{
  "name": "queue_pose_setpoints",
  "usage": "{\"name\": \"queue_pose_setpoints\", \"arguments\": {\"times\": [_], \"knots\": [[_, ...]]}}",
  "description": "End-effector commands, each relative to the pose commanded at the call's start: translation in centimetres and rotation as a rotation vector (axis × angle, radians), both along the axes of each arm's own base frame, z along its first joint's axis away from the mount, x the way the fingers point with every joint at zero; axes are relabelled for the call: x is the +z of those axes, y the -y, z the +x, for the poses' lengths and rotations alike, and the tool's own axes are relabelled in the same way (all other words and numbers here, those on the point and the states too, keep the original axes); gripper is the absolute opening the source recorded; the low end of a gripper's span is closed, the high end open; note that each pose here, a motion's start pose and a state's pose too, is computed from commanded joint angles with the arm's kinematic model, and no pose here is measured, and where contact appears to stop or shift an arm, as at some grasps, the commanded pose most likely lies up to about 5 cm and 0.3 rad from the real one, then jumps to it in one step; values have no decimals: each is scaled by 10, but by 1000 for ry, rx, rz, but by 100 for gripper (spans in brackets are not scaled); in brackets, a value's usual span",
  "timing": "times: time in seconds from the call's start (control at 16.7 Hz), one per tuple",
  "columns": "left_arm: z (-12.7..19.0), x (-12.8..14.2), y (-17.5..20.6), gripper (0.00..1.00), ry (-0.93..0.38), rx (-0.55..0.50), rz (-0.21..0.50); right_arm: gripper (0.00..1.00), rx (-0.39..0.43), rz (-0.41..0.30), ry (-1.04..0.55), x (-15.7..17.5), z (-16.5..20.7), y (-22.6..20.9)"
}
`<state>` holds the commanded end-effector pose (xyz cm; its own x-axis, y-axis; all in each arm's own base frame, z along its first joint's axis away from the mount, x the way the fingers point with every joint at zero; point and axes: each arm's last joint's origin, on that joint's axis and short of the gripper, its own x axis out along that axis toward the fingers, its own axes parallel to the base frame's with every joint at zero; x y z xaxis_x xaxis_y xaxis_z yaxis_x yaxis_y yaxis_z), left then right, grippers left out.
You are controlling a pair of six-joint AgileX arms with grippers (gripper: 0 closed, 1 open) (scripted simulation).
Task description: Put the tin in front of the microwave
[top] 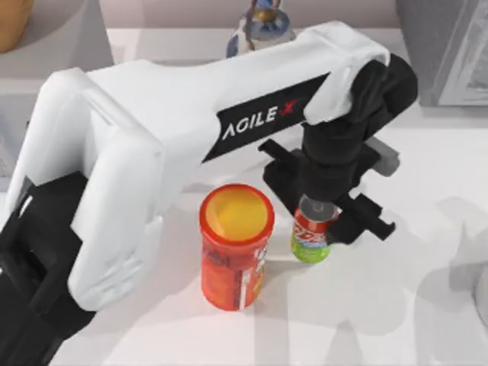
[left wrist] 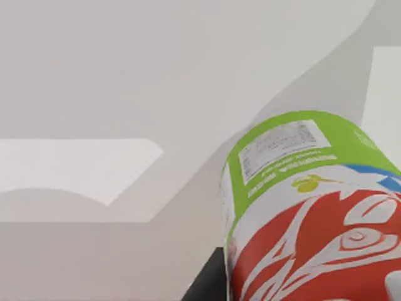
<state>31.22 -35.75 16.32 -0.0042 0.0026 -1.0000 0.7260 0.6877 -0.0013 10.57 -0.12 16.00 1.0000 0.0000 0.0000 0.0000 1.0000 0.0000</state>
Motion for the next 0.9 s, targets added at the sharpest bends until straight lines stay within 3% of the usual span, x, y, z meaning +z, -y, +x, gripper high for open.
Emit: {"name": "queue_pose_setpoints", "arguments": {"times": [0.36,0.66,0.9], "knots": [[1,36,-1,0,1,7,-2,100,0,0,0,0,0,0],[1,35,-1,0,1,5,0,100,0,0,0,0,0,0],[18,58,-35,0,67,75,-32,100,0,0,0,0,0,0]]}}
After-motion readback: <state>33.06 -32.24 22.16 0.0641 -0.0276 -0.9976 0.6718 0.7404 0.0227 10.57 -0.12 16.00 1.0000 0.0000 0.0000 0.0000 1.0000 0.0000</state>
